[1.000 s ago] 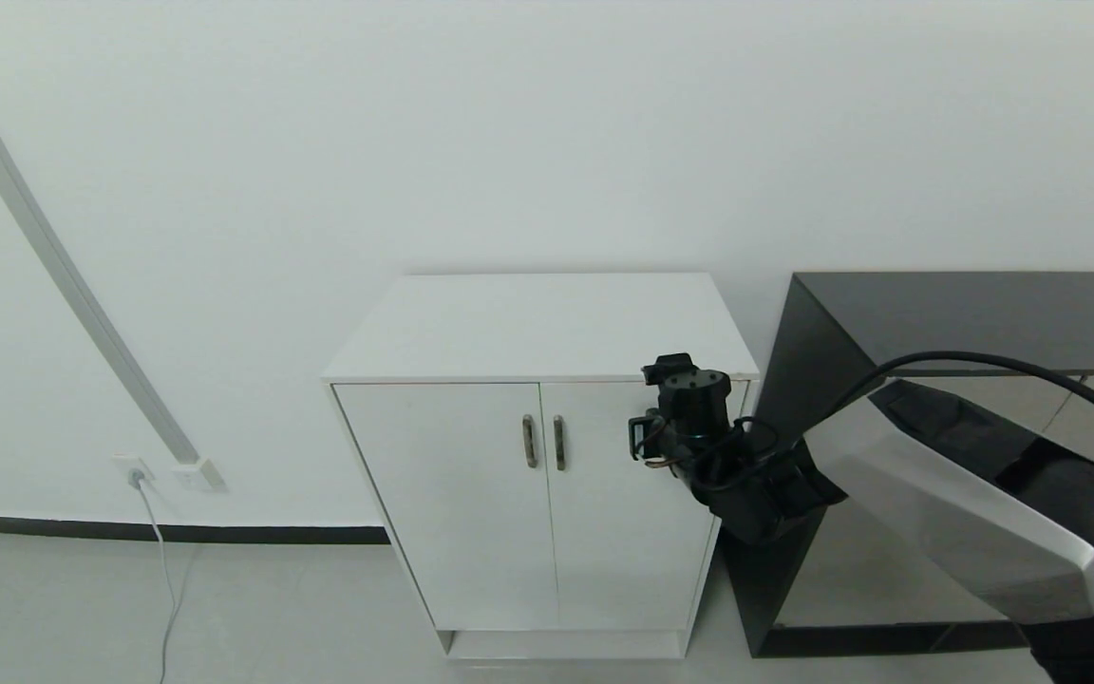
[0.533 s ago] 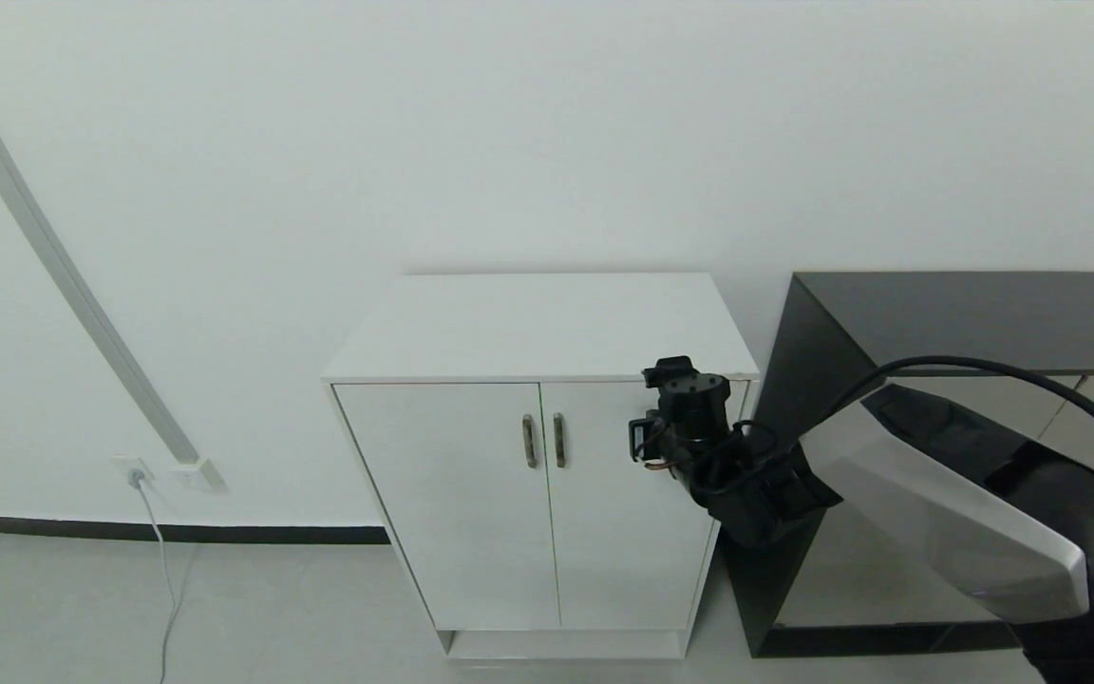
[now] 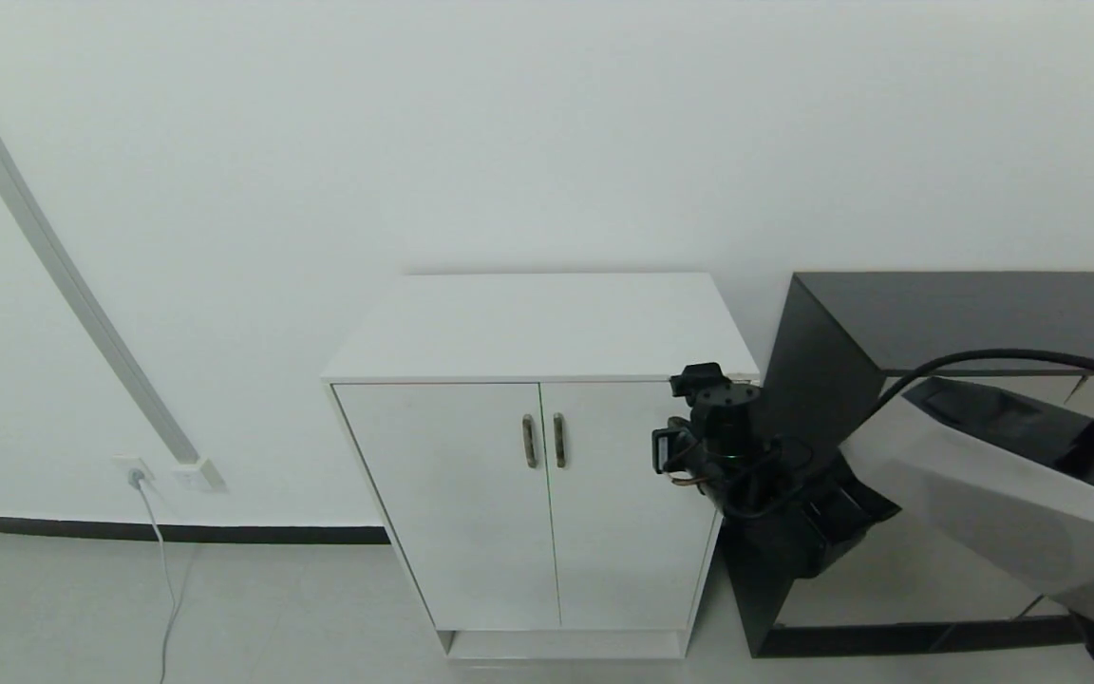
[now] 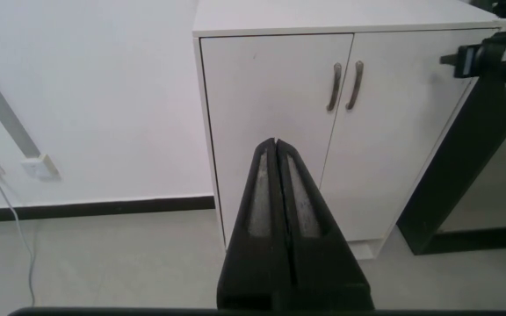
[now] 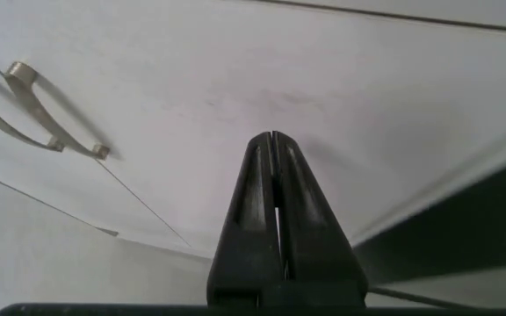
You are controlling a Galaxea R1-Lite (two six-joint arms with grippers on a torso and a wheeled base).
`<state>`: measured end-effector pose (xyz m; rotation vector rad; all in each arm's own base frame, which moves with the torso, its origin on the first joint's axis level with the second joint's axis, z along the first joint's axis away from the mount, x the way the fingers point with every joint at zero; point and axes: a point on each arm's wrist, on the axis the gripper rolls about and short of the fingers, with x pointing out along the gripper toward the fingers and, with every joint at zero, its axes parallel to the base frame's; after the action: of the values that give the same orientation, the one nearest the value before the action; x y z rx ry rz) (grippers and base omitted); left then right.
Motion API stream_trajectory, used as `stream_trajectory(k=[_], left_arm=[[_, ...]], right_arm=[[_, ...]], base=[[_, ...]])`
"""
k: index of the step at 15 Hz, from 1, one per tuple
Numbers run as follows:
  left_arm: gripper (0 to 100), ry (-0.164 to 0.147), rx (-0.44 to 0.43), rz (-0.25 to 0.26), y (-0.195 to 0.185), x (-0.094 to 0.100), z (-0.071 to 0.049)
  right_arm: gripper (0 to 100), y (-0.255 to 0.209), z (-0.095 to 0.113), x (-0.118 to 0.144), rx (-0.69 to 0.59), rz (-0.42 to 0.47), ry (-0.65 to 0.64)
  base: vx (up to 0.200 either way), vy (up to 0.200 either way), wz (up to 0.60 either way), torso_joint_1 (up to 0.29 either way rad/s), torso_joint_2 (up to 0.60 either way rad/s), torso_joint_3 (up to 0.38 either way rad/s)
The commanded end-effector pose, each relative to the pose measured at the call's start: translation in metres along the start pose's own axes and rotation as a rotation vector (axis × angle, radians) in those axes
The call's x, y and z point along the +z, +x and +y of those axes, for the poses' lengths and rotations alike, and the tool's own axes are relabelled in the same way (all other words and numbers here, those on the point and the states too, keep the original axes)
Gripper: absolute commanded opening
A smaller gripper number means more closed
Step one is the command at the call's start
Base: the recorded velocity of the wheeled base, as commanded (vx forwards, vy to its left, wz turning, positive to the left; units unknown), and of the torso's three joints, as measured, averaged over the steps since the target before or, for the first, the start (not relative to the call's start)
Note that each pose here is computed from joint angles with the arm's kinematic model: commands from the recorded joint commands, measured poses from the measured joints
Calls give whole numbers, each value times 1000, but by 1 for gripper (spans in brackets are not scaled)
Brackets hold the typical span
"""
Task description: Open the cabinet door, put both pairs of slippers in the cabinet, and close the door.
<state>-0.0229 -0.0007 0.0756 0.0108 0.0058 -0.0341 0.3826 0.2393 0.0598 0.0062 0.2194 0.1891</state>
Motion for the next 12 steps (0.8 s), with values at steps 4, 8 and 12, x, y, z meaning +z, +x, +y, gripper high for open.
stream_trajectory(k=[4, 8, 12], left_arm=[[0, 1, 0, 2, 0, 0, 0], [0, 0, 0, 2, 0, 0, 0], [0, 0, 14, 2, 0, 0, 0]], right_arm=[[0, -66, -66, 39, -105, -42, 37], [0, -111, -118, 51, -244, -43, 58], [0, -165, -149, 50, -359, -37, 70]], base=[[0, 0, 0, 0, 0, 0], [0, 0, 0, 0, 0, 0], [0, 0, 0, 0, 0, 0]])
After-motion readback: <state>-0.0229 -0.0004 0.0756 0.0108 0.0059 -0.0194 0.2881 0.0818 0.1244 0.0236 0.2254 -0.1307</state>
